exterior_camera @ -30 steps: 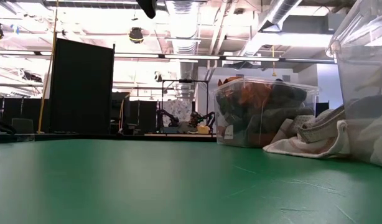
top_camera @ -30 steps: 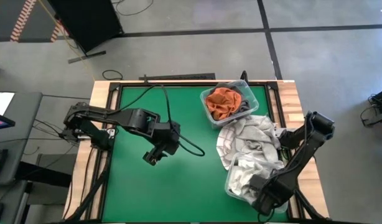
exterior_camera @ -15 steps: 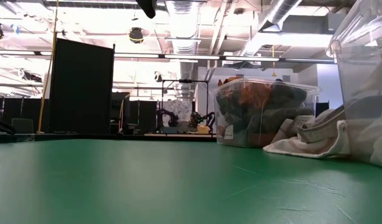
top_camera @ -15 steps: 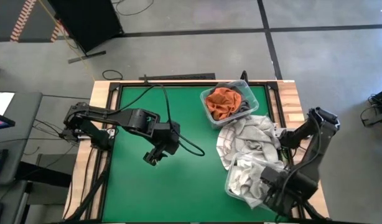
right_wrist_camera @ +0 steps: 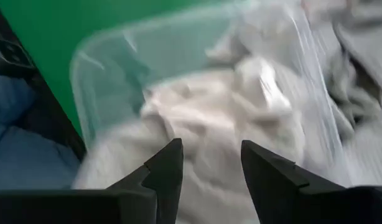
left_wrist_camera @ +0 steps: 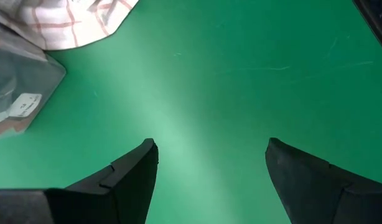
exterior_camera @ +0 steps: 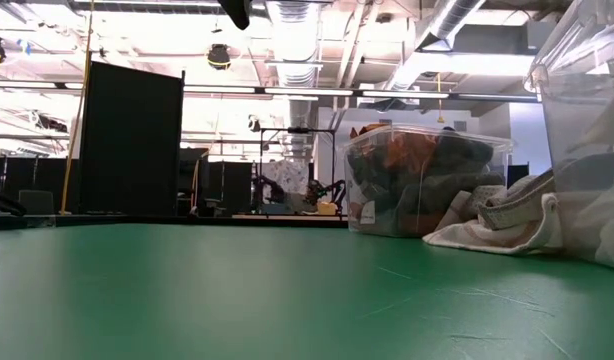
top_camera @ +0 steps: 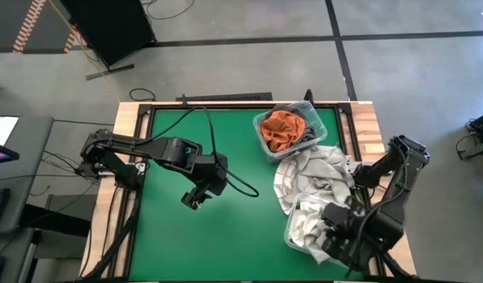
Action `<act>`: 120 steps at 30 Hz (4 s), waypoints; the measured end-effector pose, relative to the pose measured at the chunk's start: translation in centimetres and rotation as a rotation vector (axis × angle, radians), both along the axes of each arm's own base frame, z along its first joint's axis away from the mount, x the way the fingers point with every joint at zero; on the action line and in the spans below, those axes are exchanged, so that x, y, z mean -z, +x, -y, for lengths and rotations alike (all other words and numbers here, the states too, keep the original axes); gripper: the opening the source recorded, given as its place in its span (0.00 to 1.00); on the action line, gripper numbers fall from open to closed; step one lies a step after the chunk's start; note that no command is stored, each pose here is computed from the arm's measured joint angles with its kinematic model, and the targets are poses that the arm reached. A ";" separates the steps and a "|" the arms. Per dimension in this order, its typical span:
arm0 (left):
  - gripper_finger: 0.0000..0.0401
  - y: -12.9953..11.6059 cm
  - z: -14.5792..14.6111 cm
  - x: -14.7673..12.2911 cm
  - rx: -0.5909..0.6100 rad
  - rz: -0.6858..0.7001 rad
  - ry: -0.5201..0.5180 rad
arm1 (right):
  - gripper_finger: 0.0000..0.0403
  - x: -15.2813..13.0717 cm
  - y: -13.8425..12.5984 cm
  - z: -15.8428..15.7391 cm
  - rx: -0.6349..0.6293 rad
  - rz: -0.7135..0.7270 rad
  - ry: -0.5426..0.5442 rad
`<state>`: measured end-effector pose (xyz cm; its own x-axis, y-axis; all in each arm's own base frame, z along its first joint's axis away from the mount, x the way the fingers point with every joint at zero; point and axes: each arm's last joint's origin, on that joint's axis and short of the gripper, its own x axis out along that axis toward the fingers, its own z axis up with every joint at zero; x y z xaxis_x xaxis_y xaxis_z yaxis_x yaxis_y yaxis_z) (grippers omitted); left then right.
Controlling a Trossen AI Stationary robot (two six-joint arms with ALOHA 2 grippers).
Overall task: Sort towels by color in basket
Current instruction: Put the light gray towel into the bottom transparent bin, then adjust the bottom transparent bin
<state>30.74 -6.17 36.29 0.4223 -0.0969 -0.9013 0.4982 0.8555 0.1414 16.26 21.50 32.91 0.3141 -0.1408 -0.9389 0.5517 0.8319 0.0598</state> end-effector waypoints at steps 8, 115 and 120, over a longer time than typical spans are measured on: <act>0.71 0.0 0.0 0.2 -0.010 -0.014 -0.003 | 0.46 2.4 2.6 0.9 -0.080 0.041 -0.049; 0.71 0.2 0.0 6.9 -0.153 -0.130 -0.006 | 0.28 6.4 1.5 2.0 -1.283 -0.375 -0.391; 0.71 0.3 0.0 6.9 -0.129 -0.124 0.002 | 0.28 3.1 2.0 1.4 -1.108 -0.251 -0.326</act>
<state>31.00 -6.14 29.39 0.3166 -0.0475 -0.9474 0.3977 0.9134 0.0871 18.25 20.06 29.80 0.2271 -0.1520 -0.9619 -0.5147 0.8198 -0.2510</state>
